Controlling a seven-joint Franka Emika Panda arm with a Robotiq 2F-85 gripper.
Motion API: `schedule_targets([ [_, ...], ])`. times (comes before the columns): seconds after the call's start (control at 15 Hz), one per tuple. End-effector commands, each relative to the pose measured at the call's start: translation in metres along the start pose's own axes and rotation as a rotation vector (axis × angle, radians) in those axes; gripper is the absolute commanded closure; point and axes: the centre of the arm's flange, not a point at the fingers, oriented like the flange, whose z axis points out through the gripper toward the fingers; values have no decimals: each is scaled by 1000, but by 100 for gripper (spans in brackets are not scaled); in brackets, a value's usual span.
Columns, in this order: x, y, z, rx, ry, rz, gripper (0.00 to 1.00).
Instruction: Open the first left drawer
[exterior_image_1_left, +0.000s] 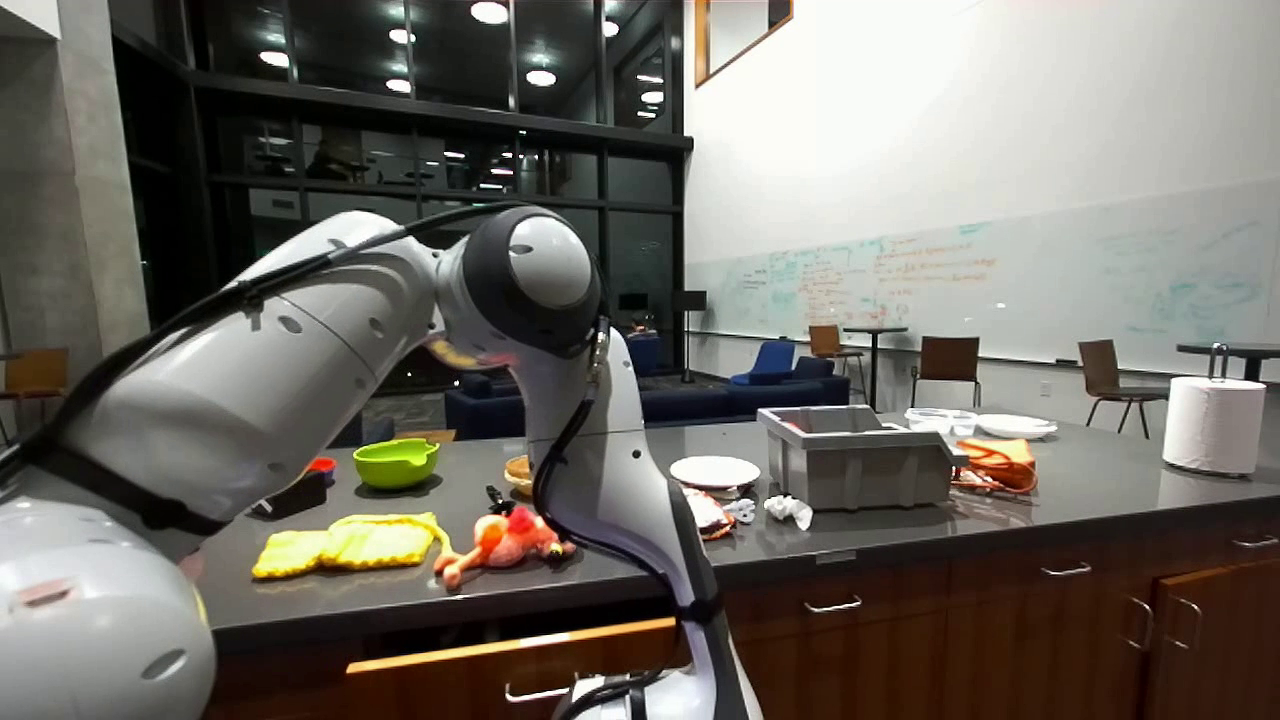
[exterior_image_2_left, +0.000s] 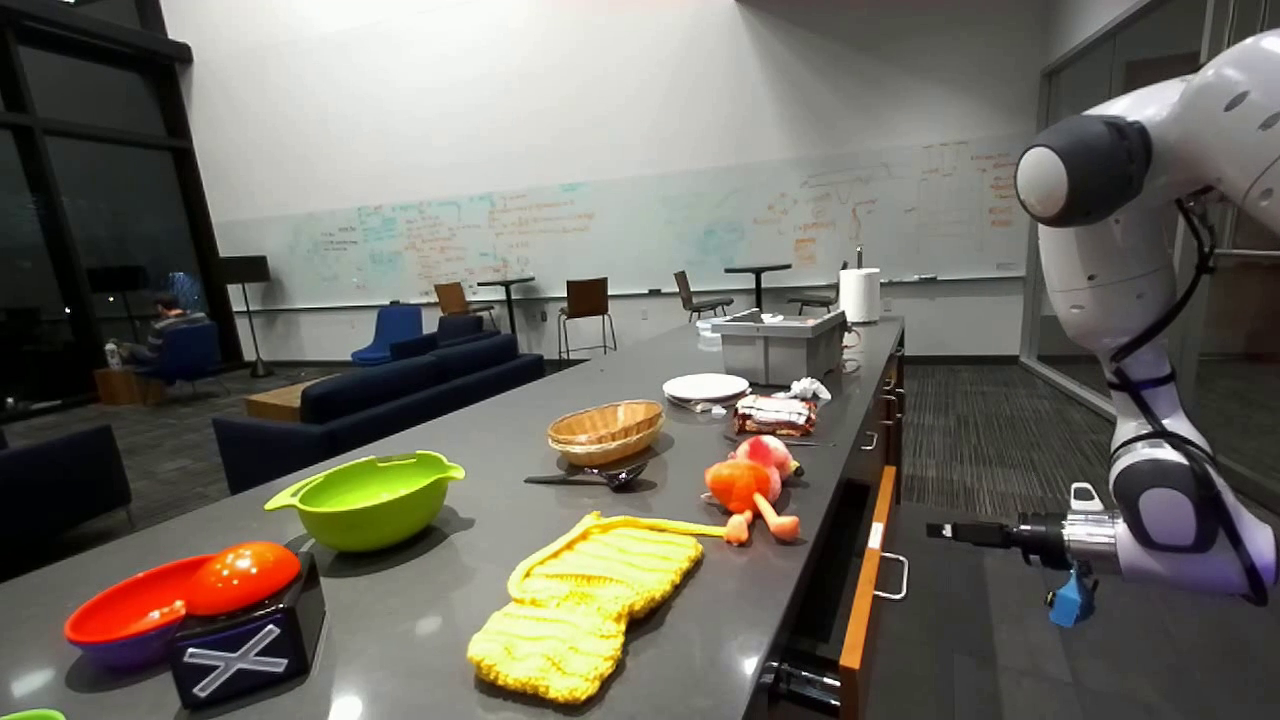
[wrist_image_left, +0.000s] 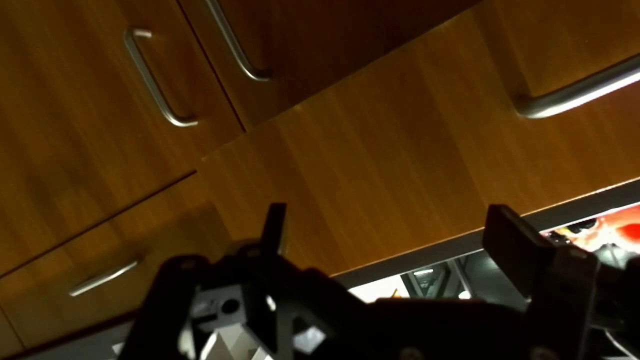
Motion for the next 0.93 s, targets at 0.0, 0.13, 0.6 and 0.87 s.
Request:
schedule_targets([
  [0.0,13,-31,-17,-38,25,-161,0],
  [0.13,28,-27,-22,-63,62,-203,0],
  [0.6,60,-47,-36,-91,140,-336,0],
  [0.87,63,-56,-46,-39,226,-313,0],
])
